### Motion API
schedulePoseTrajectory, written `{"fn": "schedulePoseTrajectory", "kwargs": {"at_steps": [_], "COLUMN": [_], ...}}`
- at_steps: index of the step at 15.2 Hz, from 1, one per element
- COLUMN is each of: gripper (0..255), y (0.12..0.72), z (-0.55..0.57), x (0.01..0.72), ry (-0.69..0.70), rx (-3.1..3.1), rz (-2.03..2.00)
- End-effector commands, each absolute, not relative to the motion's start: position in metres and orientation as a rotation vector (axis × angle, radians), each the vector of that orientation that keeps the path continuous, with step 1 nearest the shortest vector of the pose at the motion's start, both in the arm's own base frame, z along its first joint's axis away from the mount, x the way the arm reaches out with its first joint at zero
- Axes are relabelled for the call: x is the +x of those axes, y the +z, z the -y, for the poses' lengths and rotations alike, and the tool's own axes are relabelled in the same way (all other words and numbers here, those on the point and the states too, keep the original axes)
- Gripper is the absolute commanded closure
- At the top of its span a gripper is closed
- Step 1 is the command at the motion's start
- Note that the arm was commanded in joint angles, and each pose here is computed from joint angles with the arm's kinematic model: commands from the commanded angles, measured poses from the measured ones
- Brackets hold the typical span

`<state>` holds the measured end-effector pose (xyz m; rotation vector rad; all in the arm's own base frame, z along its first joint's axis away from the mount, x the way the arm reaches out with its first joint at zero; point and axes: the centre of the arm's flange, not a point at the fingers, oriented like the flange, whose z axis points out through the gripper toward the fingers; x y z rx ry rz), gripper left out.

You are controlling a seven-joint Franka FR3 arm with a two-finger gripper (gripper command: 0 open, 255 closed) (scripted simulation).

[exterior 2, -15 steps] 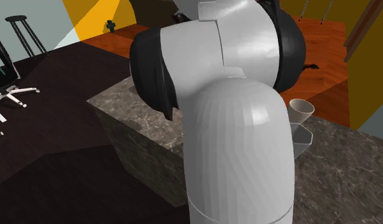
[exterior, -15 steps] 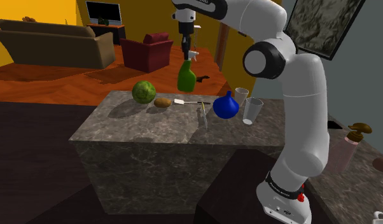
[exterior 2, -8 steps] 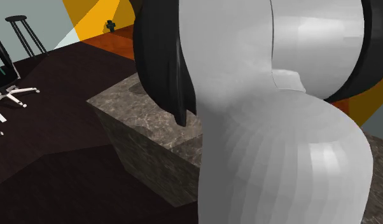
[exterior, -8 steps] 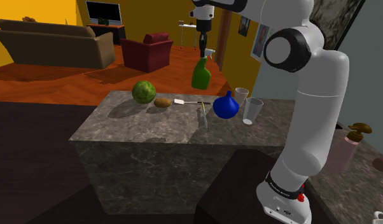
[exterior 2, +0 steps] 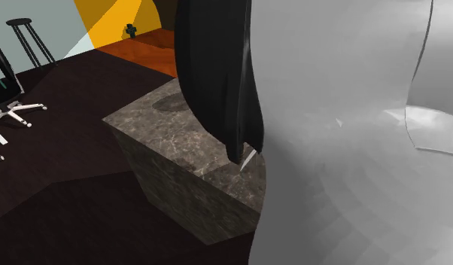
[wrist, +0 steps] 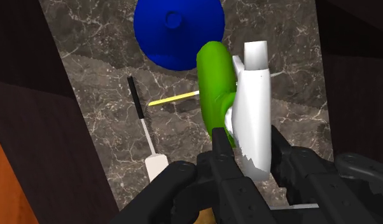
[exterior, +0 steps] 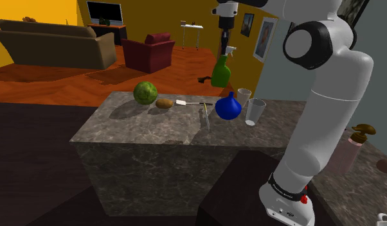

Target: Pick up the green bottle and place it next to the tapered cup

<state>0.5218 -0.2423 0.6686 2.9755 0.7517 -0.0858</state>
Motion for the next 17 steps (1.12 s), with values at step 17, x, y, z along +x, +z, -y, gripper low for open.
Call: {"fn": "schedulePoseTrajectory", "kwargs": {"at_steps": [17], "gripper": [255], "y": [0.713], "z": [0.418], "x": [0.363], "ry": [-0.086], "rx": [2.976], "rz": [-0.754]}}
